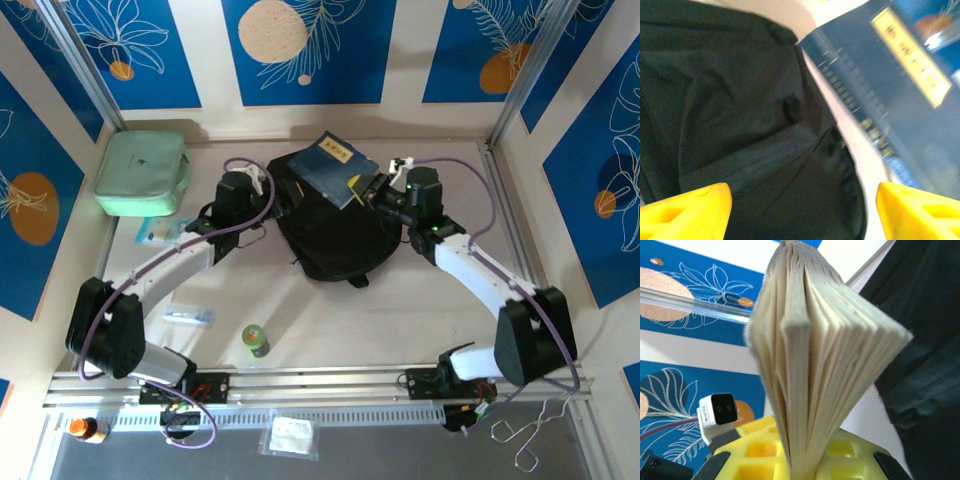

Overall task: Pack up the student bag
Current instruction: Pass the book, then open the student bag at the top-center of the table.

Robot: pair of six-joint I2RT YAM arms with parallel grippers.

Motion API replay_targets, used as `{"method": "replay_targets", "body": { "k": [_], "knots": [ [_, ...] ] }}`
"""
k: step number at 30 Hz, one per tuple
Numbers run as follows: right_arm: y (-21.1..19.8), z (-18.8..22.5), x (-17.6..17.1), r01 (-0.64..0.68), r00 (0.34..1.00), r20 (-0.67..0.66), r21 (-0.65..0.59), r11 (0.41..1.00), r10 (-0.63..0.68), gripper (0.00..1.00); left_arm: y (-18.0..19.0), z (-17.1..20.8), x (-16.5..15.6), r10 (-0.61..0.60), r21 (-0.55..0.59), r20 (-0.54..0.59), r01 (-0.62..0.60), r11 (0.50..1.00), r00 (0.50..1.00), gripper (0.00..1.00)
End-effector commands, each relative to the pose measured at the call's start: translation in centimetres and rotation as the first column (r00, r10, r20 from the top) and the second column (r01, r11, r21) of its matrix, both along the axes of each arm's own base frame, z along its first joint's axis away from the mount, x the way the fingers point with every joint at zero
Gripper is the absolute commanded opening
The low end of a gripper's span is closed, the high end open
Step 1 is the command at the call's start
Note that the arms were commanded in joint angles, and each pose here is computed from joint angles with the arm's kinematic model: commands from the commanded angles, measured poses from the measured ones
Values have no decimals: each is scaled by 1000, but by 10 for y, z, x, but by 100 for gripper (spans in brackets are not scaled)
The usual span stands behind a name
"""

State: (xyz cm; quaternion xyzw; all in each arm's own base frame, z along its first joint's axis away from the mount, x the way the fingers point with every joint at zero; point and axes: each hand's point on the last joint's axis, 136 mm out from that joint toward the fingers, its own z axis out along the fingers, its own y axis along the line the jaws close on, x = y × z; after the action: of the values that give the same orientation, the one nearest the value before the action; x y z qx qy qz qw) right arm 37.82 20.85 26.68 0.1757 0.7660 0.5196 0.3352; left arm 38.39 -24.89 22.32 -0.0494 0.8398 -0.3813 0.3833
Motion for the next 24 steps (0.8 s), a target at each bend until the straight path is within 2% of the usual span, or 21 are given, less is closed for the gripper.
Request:
{"method": "replay_targets", "body": {
  "k": [1,7,11,16,24],
  "knots": [
    [-35,-27,-13,61,997,-36,-174,983,-69,1,-29,-16,-22,-195,143,-12,194,971,981,76],
    [-84,-26,-26,168,982,-50,-229,959,-184,1,-80,-27,-41,-378,277,-9,365,889,926,77],
    [-107,-28,-34,216,970,-57,-258,942,-238,1,-111,-45,-60,-526,400,-38,495,771,850,77],
    [-126,-31,-42,257,956,-67,-275,926,-285,0,-137,-73,-81,-652,538,-143,612,580,744,78],
    [-152,-37,-50,315,932,-94,-272,909,-351,0,-161,-102,-98,-740,544,-263,729,416,619,76]
  ]
}}
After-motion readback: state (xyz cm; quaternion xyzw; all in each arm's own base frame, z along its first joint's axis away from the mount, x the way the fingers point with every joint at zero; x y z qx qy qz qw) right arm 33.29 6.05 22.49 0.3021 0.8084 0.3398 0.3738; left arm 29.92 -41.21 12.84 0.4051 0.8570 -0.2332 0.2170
